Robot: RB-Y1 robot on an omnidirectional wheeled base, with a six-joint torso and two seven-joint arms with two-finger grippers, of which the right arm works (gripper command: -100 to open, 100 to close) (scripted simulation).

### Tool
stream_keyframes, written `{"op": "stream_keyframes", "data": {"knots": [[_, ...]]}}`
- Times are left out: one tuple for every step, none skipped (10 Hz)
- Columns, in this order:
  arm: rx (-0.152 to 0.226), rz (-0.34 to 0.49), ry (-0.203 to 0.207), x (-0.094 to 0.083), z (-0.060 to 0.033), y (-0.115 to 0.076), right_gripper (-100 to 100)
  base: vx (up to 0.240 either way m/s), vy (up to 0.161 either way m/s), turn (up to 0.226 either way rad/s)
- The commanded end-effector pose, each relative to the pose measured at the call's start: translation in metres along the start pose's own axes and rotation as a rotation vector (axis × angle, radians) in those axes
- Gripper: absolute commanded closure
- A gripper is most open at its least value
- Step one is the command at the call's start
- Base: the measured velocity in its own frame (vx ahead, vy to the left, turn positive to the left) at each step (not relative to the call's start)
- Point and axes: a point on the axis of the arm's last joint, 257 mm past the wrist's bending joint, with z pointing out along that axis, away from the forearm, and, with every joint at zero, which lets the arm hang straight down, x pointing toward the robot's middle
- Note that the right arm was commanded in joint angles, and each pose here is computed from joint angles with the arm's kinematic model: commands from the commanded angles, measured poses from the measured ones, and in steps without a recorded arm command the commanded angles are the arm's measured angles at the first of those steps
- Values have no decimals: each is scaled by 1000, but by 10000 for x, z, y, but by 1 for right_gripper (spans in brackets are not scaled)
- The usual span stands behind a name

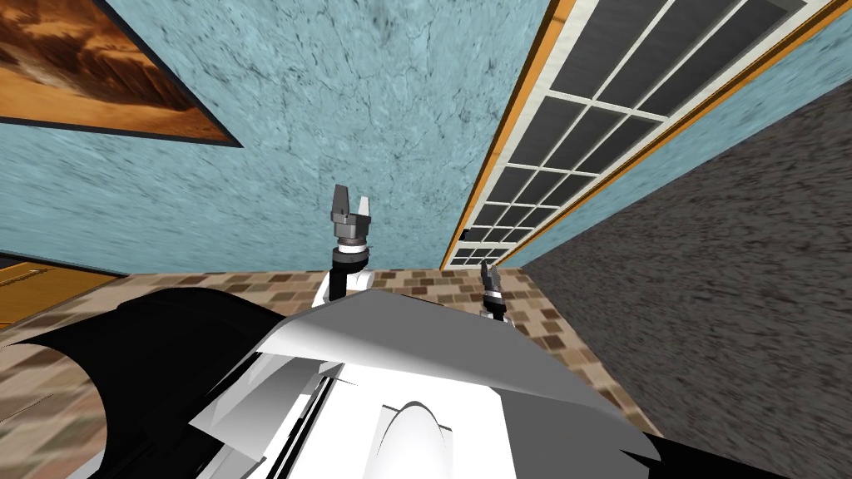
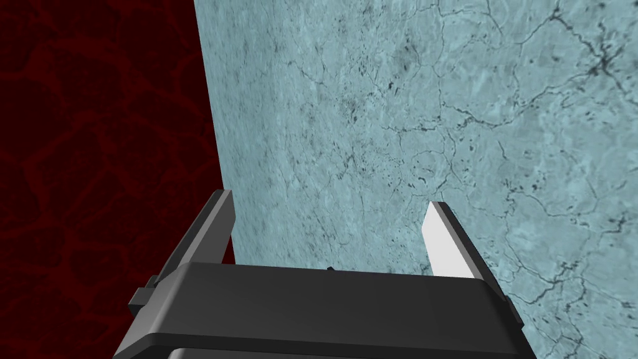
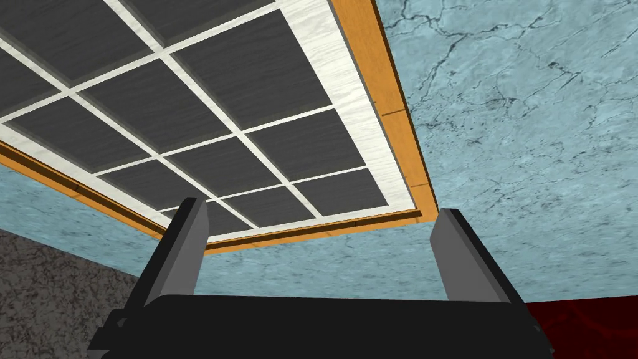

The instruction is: Pull the door open

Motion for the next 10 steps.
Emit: {"op": "stream_keyframes", "data": {"knots": [[5,-39,22,87,-39,-80,-100,92,-28,47],[8,-61,35,141,-57,-117,-100,99,-21,48],[11,-82,47,194,-77,-154,-100,101,-24,36],[13,-103,60,247,-97,-191,-100,99,-37,43],[15,-124,74,299,-118,-227,-100,99,-35,40],[16,-145,87,351,-139,-262,-100,91,-39,44],[18,-164,99,399,-160,-294,-100,79,-29,44],[19,-183,111,448,-182,-326,-100,84,-12,38],[19,-183,111,448,-182,-326,-100,58,-14,10],[20,-202,124,495,-204,-357,-100,53,-22,27]]}}
